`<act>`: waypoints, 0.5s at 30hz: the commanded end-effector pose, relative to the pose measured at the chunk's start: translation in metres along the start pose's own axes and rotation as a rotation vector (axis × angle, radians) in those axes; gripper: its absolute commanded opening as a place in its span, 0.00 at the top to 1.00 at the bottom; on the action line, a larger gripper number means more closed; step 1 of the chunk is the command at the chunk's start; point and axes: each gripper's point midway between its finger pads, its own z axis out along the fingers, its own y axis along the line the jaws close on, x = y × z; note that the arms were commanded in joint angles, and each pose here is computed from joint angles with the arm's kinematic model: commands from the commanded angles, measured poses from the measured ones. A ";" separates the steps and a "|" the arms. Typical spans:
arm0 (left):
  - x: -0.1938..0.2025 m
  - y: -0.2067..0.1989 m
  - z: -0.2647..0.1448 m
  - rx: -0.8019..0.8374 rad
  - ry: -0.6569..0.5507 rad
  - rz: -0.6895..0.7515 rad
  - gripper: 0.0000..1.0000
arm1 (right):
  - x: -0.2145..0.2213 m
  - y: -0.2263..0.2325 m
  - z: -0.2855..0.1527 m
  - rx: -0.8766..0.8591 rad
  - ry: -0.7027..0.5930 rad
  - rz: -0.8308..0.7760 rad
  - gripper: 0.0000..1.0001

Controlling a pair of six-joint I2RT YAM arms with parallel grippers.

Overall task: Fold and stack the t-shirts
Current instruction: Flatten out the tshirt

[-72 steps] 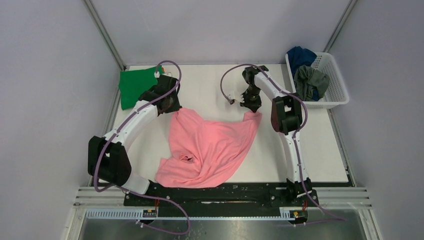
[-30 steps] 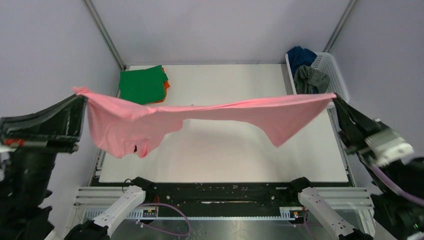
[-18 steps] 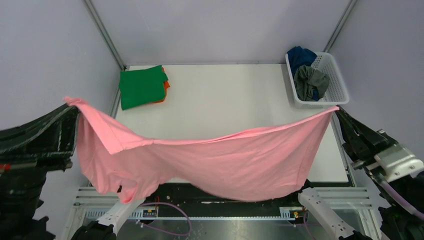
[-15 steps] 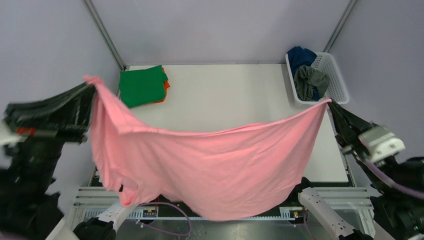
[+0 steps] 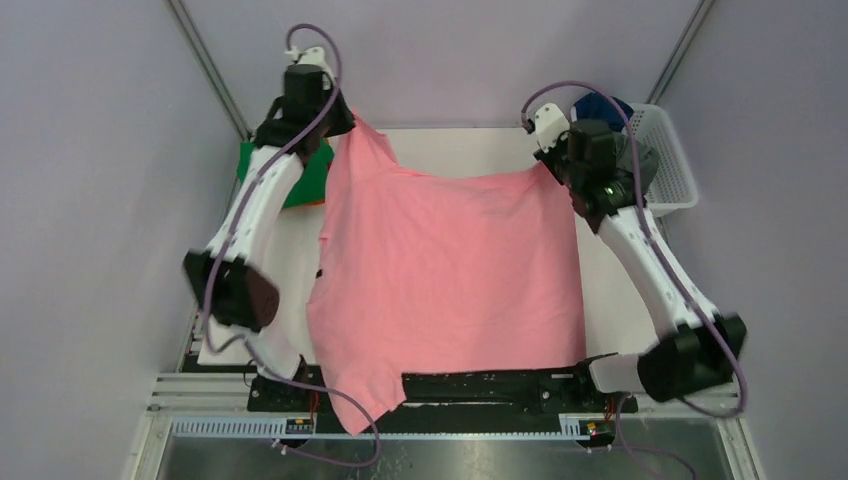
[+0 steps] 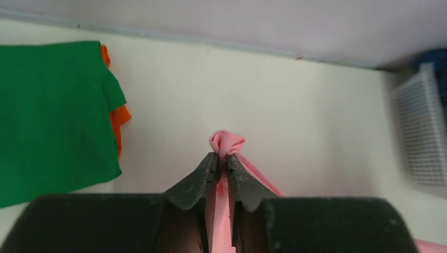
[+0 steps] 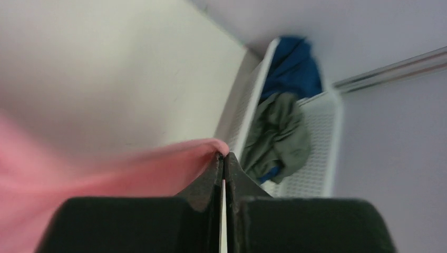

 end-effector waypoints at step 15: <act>0.096 0.042 0.125 -0.157 0.247 -0.028 0.01 | 0.050 0.039 0.125 0.042 0.185 0.510 0.01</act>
